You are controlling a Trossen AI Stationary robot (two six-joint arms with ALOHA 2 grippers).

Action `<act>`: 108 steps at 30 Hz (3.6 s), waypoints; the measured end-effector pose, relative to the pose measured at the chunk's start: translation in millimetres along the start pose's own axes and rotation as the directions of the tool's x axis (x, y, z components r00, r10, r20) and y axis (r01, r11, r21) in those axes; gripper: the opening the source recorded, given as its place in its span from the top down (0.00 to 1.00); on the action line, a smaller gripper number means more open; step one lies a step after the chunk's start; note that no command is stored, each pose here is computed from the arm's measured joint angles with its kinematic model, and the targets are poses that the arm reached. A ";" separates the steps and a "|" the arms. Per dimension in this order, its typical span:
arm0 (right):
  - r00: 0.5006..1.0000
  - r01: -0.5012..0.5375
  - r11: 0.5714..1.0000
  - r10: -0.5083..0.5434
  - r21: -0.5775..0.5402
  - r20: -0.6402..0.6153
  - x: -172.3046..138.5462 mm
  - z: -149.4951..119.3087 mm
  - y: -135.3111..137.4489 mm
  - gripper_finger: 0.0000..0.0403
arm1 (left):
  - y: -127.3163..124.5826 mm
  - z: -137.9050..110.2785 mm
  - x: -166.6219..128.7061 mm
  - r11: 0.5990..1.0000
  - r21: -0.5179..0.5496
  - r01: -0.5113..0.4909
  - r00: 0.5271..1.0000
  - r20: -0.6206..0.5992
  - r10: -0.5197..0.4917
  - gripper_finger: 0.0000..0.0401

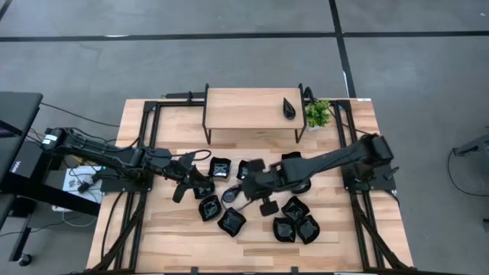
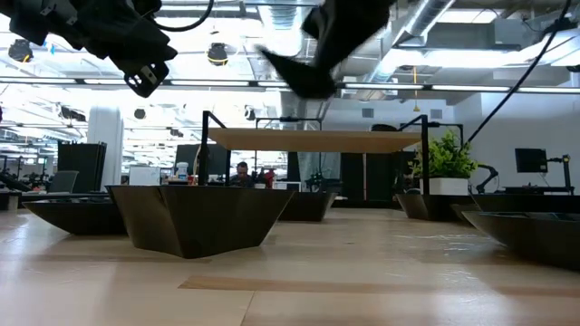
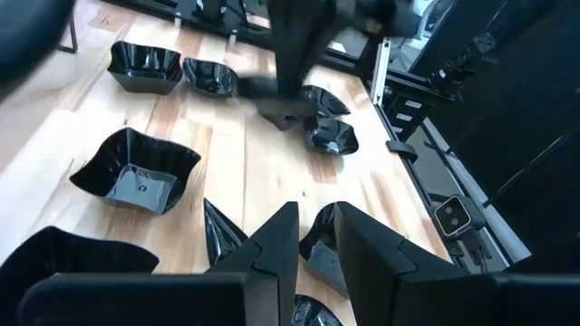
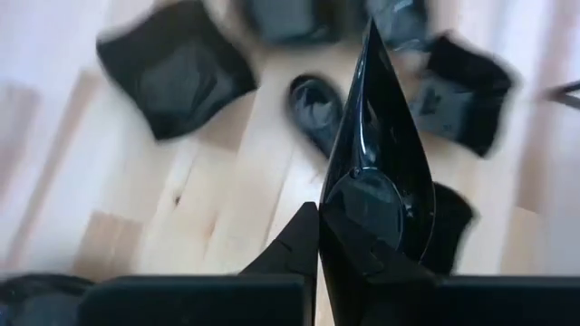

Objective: Pick & Place Mini shaped plates
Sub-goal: Stack the black drop shaped plate on top of the black drop shaped plate on the shelf

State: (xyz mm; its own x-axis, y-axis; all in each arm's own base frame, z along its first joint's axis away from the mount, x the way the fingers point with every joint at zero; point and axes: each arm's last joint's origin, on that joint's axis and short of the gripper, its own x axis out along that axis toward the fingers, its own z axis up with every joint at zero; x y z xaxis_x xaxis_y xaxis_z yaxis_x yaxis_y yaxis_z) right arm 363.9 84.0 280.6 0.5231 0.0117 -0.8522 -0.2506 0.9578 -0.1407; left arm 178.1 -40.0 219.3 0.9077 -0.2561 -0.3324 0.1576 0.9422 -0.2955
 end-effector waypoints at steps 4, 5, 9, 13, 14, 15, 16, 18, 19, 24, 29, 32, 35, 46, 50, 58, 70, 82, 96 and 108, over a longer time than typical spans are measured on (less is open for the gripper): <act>0.996 0.030 0.991 -0.041 0.134 0.079 -31.8 -0.3 -17.5 0.99 | 0.1 0.0 0.0 1.000 0.001 -0.004 1.000 0.001 0.004 0.81; 0.993 0.044 0.985 -0.061 0.168 0.096 -39.1 -0.8 -22.2 1.00 | 0.1 0.0 0.0 1.000 0.002 -0.005 1.000 0.002 0.005 0.81; 0.974 0.125 0.938 -0.178 0.323 0.139 -63.9 -5.1 -42.7 1.00 | 0.1 0.1 0.0 1.000 0.005 -0.006 1.000 0.003 0.006 0.81; 0.937 0.216 0.846 -0.320 0.488 0.141 -80.9 -11.6 -66.8 1.00 | 0.2 0.2 0.0 1.000 0.005 -0.007 1.000 0.003 0.007 0.81; 0.922 0.246 0.810 -0.365 0.532 0.130 -84.1 -13.9 -74.4 1.00 | 0.2 0.2 0.0 1.000 0.005 -0.007 1.000 0.003 0.007 0.81; 0.908 0.269 0.775 -0.401 0.572 0.116 -87.0 -16.5 -81.2 1.00 | 0.2 0.2 0.0 1.000 0.005 -0.007 1.000 0.003 0.007 0.81; 0.894 0.294 0.733 -0.438 0.614 0.095 -89.1 -19.7 -88.5 1.00 | 0.1 0.2 0.0 1.000 0.006 -0.007 1.000 0.004 0.007 0.81; 0.871 0.319 0.648 -0.488 0.692 0.055 -91.4 -26.3 -104.8 1.00 | 0.3 0.2 0.0 1.000 0.006 -0.011 1.000 0.005 0.011 0.81; 0.864 0.328 0.606 -0.502 0.725 0.029 -91.7 -30.3 -112.7 1.00 | 0.4 0.3 0.0 1.000 0.005 -0.014 1.000 0.006 0.014 0.81; 0.837 0.389 0.372 -0.526 0.843 -0.154 -85.7 -57.5 -152.8 1.00 | 0.3 0.3 0.0 1.000 0.005 -0.014 1.000 0.007 0.014 0.81; 0.808 0.451 0.179 -0.499 0.875 -0.314 -84.3 -85.8 -182.9 1.00 | 0.3 0.3 0.0 1.000 0.005 -0.014 1.000 0.007 0.014 0.81; 0.795 0.454 0.114 -0.499 0.884 -0.344 -84.6 -93.6 -193.9 1.00 | 0.4 0.4 0.0 1.000 0.005 -0.014 1.000 0.007 0.014 0.81; 0.799 0.456 0.096 -0.482 0.885 -0.360 -83.4 -99.0 -199.9 1.00 | 0.4 0.4 0.0 1.000 0.005 -0.014 1.000 0.007 0.014 0.81; 0.810 0.504 0.064 -0.382 0.862 -0.445 -60.4 -107.1 -203.9 1.00 | 0.4 0.3 0.1 1.000 0.005 -0.014 1.000 0.007 0.014 0.81; 0.813 0.500 0.073 -0.384 0.863 -0.438 -59.8 -104.5 -200.8 1.00 | 0.3 0.3 0.1 1.000 0.005 -0.014 1.000 0.007 0.014 0.81; 0.800 0.528 0.055 -0.366 0.847 -0.475 -61.1 -108.6 -199.3 1.00 | 0.4 0.4 0.0 1.000 0.005 -0.014 1.000 0.007 0.014 0.81; 0.787 0.548 0.037 -0.360 0.836 -0.501 -62.3 -112.2 -200.2 0.88 | 0.3 0.4 0.0 1.000 0.005 -0.014 1.000 0.007 0.014 0.81; 0.774 0.558 0.129 -0.437 0.820 -0.458 -69.6 -92.5 -191.6 0.84 | 0.3 0.4 0.0 1.000 0.005 -0.013 1.000 0.007 0.013 0.81; 0.886 0.442 0.785 -0.457 0.434 -0.074 -79.2 -14.2 -118.8 0.84 | 0.4 0.3 0.0 1.000 0.004 -0.014 1.000 0.006 0.014 0.81; 0.971 0.160 0.983 -0.142 -0.085 0.190 -29.0 -0.5 -41.3 0.84 | 0.4 0.0 0.0 1.000 0.004 -0.015 1.000 0.003 0.015 0.81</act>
State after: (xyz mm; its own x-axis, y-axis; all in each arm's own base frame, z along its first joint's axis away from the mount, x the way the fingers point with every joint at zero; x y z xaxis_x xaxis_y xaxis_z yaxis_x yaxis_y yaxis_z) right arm 358.7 43.9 310.8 0.6984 -0.0701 -0.7122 -0.2319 0.9193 -0.3180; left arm 178.1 -39.5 219.2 0.9112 -0.2416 -0.3336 0.1461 0.9468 -0.2868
